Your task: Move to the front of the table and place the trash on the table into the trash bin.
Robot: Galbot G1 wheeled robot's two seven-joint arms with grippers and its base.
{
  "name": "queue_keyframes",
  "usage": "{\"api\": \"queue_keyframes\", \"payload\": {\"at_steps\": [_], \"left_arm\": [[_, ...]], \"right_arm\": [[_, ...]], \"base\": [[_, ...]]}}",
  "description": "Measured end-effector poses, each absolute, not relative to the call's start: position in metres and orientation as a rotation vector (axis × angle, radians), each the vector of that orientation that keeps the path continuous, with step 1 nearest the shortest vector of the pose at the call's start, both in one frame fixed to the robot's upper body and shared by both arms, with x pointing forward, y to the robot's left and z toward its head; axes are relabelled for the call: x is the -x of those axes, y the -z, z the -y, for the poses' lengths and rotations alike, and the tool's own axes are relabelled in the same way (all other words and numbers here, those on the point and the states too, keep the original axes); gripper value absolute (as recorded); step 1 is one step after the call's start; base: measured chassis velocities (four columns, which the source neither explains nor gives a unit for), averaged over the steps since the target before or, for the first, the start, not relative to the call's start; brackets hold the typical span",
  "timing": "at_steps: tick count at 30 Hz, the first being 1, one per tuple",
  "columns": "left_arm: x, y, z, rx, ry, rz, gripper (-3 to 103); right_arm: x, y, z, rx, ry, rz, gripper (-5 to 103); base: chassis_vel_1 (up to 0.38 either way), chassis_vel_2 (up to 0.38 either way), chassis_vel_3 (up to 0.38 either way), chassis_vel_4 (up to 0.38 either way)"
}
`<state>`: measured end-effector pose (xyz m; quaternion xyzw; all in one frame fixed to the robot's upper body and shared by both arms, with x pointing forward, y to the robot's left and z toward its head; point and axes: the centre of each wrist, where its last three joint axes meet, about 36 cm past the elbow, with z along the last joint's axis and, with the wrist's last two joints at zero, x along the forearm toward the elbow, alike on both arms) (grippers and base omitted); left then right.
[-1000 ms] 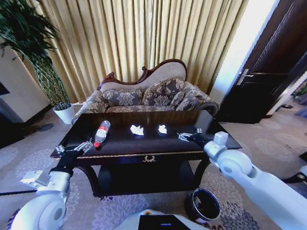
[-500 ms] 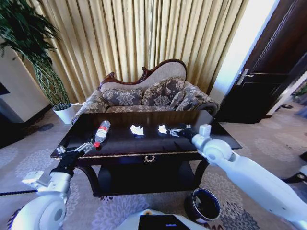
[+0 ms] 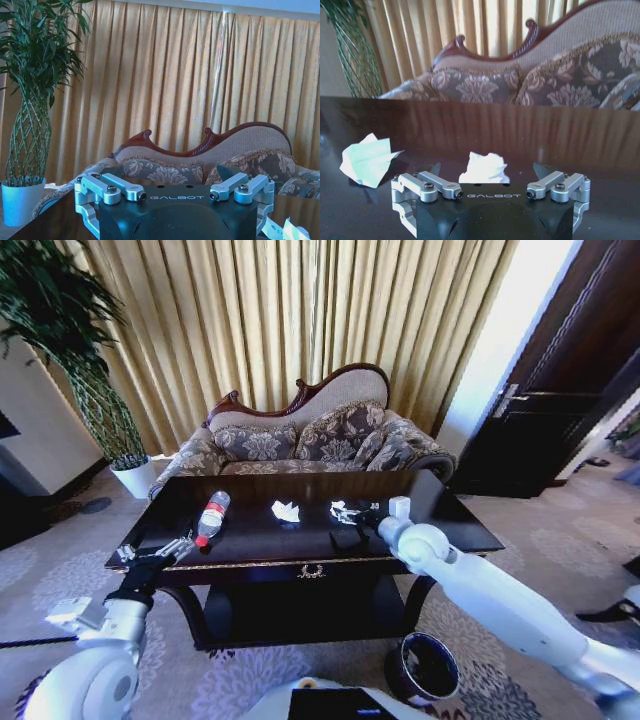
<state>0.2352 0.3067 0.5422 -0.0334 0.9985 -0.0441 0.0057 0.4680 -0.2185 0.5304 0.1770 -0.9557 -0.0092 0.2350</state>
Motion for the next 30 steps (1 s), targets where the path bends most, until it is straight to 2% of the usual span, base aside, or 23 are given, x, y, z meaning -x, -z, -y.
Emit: {"api": "queue_keyframes", "payload": {"at_steps": [10,30], "left_arm": [[-0.235,-0.541,-0.306,0.115,0.142,-3.125,100],[-0.234,-0.541,-0.306,0.119,0.14,-3.129,100]], "right_arm": [[-0.48,-0.541,0.191,-0.44,-0.052,2.568,100],[-0.491,-0.518,0.2,-0.356,-0.087,2.546,100]], "base": [[0.0,0.0,0.0,0.0],[0.0,0.0,0.0,0.0]]}}
